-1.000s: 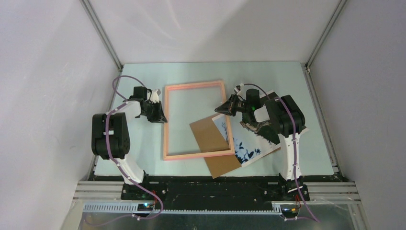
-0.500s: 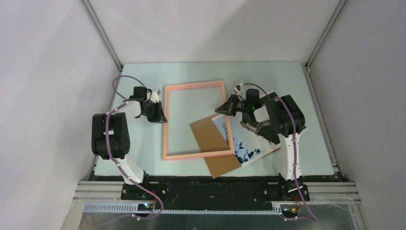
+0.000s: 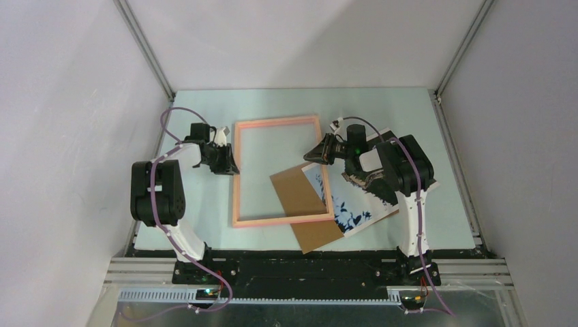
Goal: Put the photo into the frame
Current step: Place the photo frame item in the photo frame.
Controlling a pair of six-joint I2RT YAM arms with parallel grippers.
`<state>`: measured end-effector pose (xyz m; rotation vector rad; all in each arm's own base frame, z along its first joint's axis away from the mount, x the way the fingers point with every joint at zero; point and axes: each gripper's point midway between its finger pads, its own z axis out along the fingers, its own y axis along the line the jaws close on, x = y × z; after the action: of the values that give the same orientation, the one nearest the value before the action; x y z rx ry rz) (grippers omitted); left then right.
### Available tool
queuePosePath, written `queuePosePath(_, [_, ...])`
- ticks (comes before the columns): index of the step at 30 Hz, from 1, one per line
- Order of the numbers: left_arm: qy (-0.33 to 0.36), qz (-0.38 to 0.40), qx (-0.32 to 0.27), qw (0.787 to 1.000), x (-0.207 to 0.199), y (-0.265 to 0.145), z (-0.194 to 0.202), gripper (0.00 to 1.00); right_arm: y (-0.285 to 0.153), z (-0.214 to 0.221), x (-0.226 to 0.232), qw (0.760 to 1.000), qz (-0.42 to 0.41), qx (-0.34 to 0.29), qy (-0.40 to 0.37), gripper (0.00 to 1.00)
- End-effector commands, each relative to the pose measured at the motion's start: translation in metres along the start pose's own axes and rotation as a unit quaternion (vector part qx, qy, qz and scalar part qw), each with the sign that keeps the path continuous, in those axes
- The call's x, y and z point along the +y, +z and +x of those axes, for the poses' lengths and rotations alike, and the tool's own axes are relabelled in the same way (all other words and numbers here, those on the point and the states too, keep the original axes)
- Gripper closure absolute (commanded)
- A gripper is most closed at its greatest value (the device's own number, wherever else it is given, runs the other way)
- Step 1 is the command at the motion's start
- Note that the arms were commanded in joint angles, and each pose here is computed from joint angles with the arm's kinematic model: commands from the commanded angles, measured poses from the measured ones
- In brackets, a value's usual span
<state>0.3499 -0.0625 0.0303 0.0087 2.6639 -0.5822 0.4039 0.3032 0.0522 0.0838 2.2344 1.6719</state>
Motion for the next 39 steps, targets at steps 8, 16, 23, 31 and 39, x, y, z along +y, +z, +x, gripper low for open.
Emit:
queuePosePath(8, [0.021, 0.006, -0.024, 0.999, -0.011, -0.012, -0.013, 0.39, -0.001, -0.015, 0.021, 0.999, 0.0, -0.014, -0.05, 0.79])
queuePosePath(16, [0.06, -0.005, -0.07, 0.996, -0.021, -0.034, -0.045, 0.13, -0.002, -0.015, 0.022, 0.998, 0.005, -0.014, -0.056, 0.78])
queuePosePath(23, [0.128, 0.004, -0.102, 0.987, -0.069, -0.042, -0.078, 0.08, -0.002, -0.014, 0.022, 0.998, 0.009, -0.013, -0.06, 0.78])
queuePosePath(31, [0.207, 0.054, -0.093, 0.972, -0.158, -0.013, -0.09, 0.08, 0.0, -0.013, 0.02, 0.998, 0.011, -0.01, -0.06, 0.78])
queuePosePath(39, [0.24, 0.088, -0.042, 0.966, -0.206, 0.03, -0.062, 0.09, -0.001, -0.013, 0.018, 0.998, 0.016, -0.01, -0.063, 0.78])
